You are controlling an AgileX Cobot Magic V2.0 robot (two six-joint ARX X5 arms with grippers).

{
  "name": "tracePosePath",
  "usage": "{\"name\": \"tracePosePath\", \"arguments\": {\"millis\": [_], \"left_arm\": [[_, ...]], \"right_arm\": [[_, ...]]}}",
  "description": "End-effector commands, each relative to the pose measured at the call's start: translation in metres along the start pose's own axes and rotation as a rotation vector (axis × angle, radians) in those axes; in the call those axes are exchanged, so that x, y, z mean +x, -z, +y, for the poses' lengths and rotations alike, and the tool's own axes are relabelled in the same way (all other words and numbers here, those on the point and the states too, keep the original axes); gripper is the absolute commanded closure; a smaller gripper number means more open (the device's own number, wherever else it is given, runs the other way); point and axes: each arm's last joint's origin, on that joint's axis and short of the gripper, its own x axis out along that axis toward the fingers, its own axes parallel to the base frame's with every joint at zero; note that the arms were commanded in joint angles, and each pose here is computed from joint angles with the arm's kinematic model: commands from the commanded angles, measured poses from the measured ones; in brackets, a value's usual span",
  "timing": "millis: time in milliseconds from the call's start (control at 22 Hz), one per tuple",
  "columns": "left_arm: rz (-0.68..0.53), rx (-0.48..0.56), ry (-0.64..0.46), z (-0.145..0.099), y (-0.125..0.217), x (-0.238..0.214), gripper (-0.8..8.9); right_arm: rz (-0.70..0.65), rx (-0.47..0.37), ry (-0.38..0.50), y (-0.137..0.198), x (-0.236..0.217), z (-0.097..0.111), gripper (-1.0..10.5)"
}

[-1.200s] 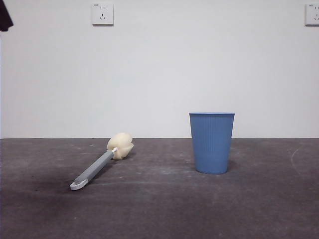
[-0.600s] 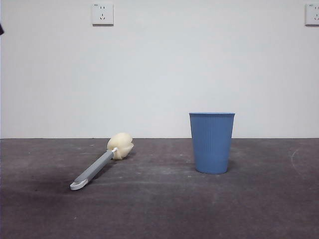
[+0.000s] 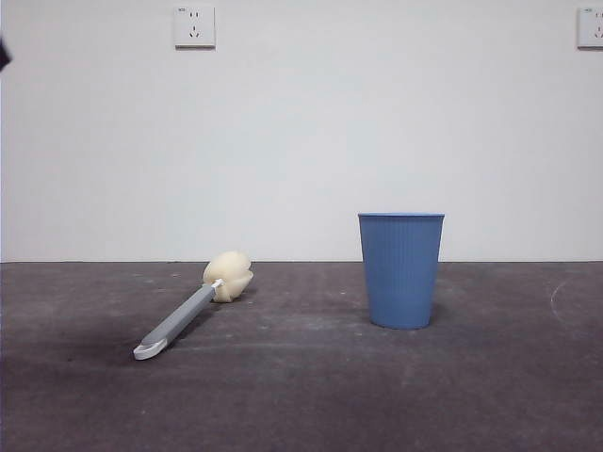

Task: Pick up the cup brush,pick up the cup,insert the brush into the cup,clean the cup,put the cup brush back,put the cup back to the fixed position on the table

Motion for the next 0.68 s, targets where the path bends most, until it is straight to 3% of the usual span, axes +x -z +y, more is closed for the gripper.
{"name": "tracePosePath", "arguments": {"millis": [46,182,273,456,683], "left_arm": [[-0.253,0.052,-0.184,0.015,-0.018,-0.011,8.17],[-0.577,0.013,-0.24,0.038,-0.033,-0.041,8.17],[-0.694,0.019,-0.373,0.05,-0.032,-0.062,8.17],[-0.76,0.02,-0.58,0.057,-0.014,-0.088,8.17],[-0.785,-0.006,-0.656,0.062,0.011,-0.073,8.17]], "right_arm": [[-0.005,0.005,0.0,0.0,0.0,0.0,9.5],[-0.005,0.005,0.001,0.0,0.0,0.0,9.5],[-0.005,0.005,0.001,0.0,0.0,0.0,9.5],[-0.005,0.005,0.001,0.0,0.0,0.0,9.5],[-0.005,0.005,0.001,0.0,0.0,0.0,9.5]]}}
